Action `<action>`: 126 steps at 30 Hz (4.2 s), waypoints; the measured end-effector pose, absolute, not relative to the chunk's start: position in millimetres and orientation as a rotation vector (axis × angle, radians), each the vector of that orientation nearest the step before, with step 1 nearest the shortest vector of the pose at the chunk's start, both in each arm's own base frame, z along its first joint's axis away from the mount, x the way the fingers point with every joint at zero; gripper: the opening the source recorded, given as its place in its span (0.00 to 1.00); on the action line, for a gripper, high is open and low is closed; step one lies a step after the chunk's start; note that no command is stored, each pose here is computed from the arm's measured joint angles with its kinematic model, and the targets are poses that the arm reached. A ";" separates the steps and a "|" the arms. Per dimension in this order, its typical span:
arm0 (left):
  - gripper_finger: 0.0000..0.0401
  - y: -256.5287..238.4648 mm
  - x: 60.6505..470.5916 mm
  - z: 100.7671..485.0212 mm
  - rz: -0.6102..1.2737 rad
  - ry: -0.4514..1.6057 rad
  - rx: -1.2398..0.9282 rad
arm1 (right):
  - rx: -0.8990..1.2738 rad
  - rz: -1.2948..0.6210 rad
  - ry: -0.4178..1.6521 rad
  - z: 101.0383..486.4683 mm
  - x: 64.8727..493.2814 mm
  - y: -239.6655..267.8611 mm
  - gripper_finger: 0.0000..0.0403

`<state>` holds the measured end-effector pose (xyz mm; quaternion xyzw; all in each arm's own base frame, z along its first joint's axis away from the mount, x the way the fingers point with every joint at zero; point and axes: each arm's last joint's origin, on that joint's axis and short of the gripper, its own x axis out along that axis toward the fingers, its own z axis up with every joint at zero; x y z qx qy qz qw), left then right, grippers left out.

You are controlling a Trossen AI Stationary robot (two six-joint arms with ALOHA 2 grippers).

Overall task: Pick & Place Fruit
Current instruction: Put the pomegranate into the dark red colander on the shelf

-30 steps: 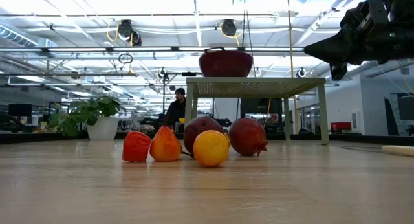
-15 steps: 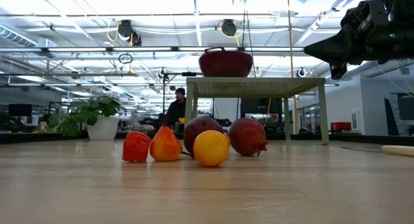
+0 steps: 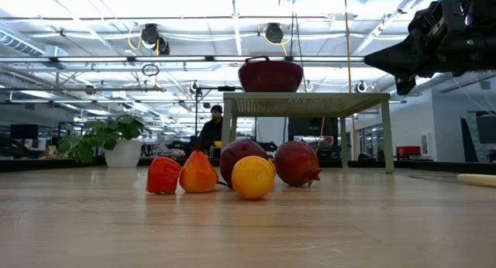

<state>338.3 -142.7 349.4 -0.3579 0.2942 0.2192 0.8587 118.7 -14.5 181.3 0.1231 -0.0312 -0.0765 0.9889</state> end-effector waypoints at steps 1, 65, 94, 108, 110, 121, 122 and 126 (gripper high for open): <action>0.84 -141.4 338.3 348.9 0.473 0.618 -0.766 | 0.247 -0.154 -0.063 181.3 118.7 -14.5 0.01; 0.84 -140.0 406.8 215.2 0.576 0.981 -0.610 | 0.248 -0.154 -0.055 180.6 118.7 -14.5 0.01; 0.84 -132.5 416.4 161.8 0.607 1.174 -0.545 | 0.248 -0.155 -0.054 180.5 118.7 -14.5 0.01; 0.84 -125.3 418.8 161.0 0.596 1.179 -0.514 | 0.248 -0.154 -0.054 180.5 118.7 -14.5 0.01; 0.84 -125.0 418.9 161.0 0.590 1.182 -0.504 | 0.248 -0.154 -0.054 180.5 118.7 -14.5 0.01; 0.83 -126.0 419.9 150.9 0.597 1.208 -0.505 | 0.248 -0.155 -0.054 180.5 118.7 -14.5 0.01; 0.83 -125.9 419.8 150.2 0.602 1.209 -0.501 | 0.248 -0.155 -0.054 180.5 118.7 -14.5 0.01; 0.83 -125.8 419.7 150.4 0.602 1.207 -0.498 | 0.248 -0.155 -0.051 180.2 118.7 -14.5 0.01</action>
